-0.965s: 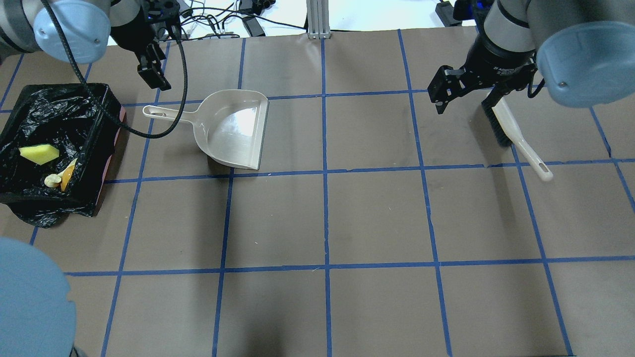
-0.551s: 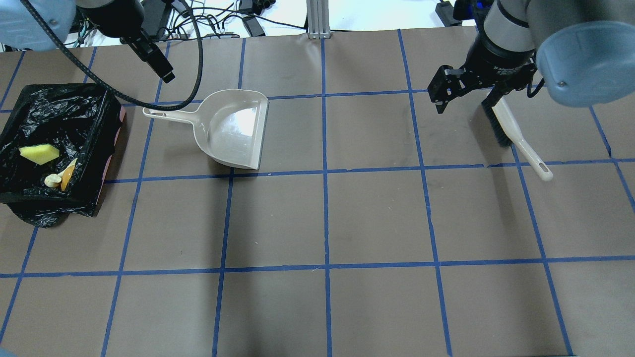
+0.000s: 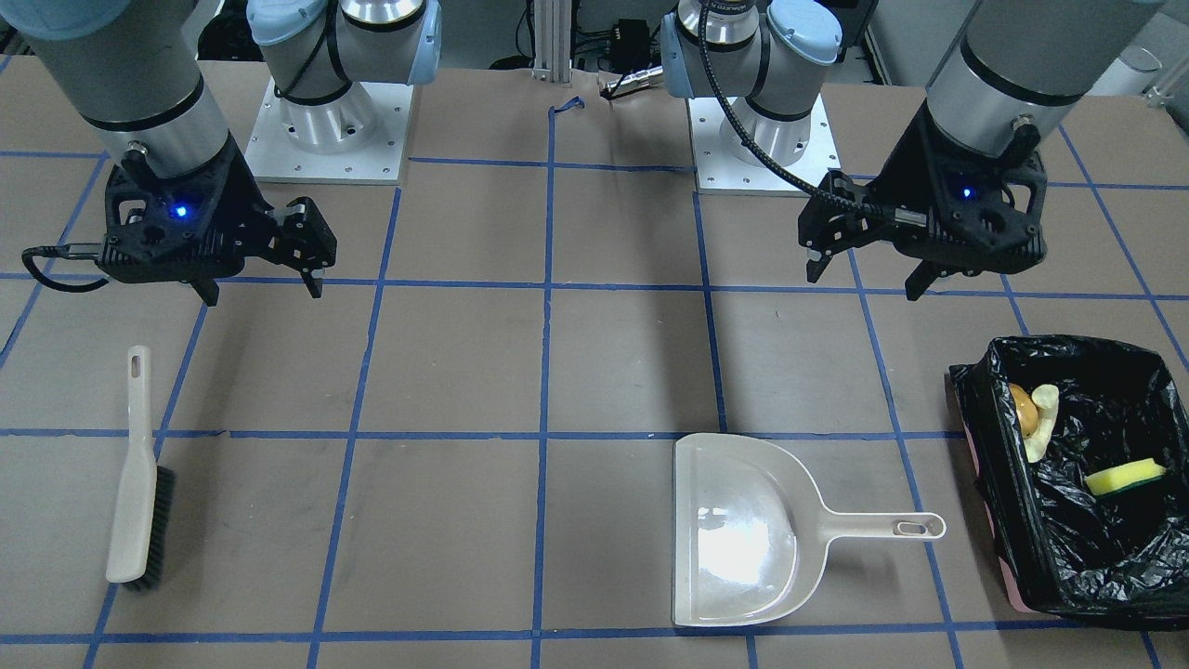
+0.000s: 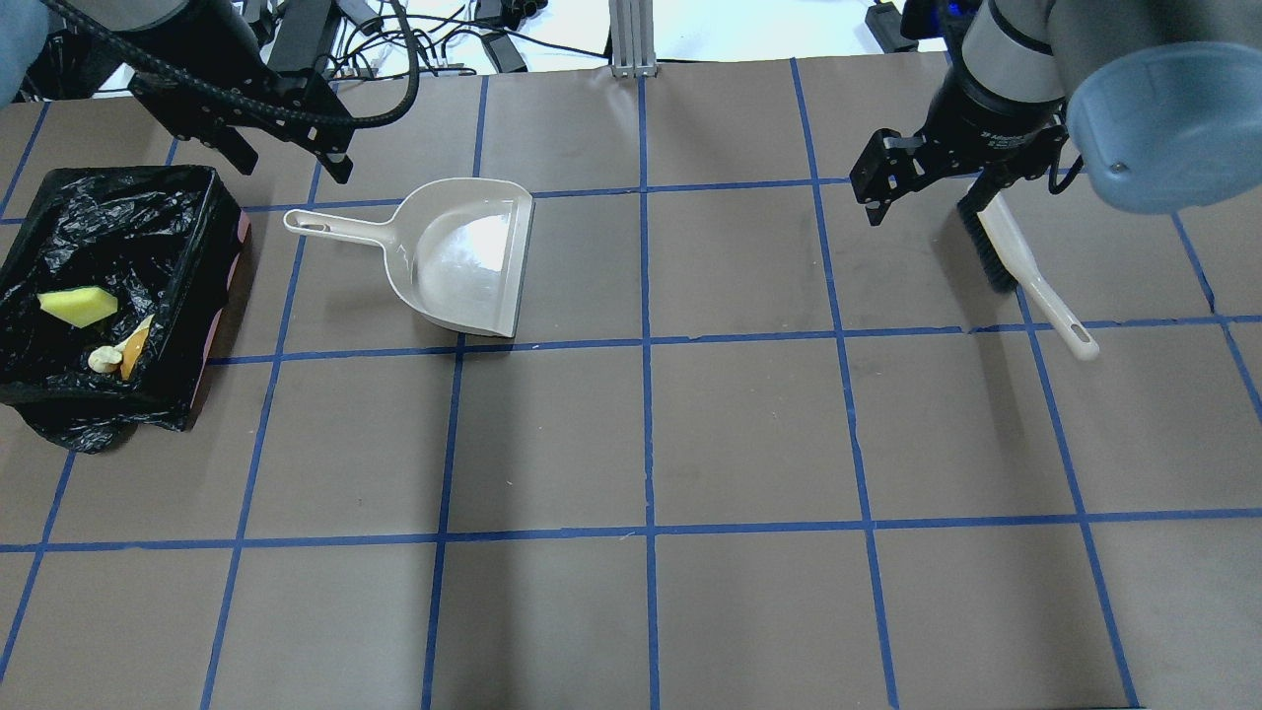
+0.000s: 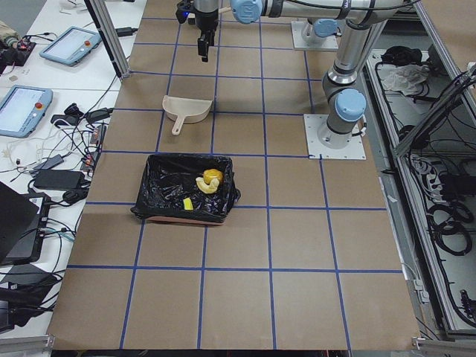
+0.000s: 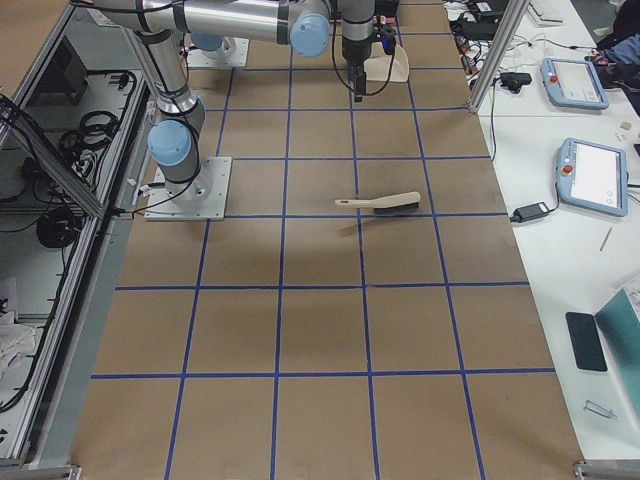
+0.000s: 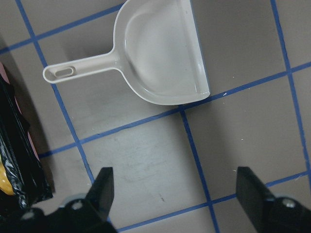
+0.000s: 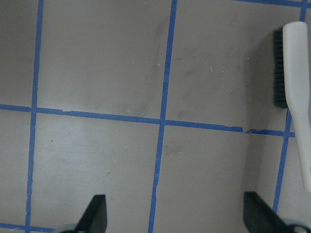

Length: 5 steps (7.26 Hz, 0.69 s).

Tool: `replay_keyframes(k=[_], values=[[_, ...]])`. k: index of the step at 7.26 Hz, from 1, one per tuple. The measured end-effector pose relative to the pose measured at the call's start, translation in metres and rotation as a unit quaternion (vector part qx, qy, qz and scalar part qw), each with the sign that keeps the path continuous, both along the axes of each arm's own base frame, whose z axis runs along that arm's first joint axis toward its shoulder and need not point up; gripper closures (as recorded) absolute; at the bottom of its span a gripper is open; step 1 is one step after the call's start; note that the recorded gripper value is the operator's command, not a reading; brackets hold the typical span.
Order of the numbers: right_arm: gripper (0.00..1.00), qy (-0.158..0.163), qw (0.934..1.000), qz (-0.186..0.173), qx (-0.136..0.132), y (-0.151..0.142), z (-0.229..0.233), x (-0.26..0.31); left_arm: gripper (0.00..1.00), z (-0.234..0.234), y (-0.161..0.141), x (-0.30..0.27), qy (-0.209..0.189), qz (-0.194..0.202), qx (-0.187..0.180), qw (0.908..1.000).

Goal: Sweep and dump trash into bin

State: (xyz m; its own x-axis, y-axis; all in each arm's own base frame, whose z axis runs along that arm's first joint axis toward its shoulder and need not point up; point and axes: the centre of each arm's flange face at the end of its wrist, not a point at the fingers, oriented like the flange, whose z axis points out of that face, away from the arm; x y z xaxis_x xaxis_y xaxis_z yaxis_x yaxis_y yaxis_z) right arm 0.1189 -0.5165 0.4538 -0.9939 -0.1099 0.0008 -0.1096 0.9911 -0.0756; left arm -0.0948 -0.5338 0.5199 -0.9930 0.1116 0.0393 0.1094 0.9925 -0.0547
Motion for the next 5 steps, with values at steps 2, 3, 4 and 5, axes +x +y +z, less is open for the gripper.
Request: replay_keyframes(k=[2,3,4,5], values=[[0.00,0.000,1.0000,0.000,0.000,0.000,0.000,0.000,0.00,0.010,0.025,-0.002,0.001,0.034,-0.004,0.9994],[0.00,0.000,1.0000,0.000,0.000,0.000,0.000,0.000,0.00,0.008,0.036,-0.003,0.001,0.039,-0.002,0.9992],[0.00,0.000,1.0000,0.000,0.000,0.000,0.000,0.000,0.00,0.008,0.044,-0.004,0.000,0.041,-0.002,0.9992],[0.00,0.000,1.0000,0.000,0.000,0.000,0.000,0.000,0.00,0.008,0.050,-0.004,-0.001,0.041,-0.001,0.9992]])
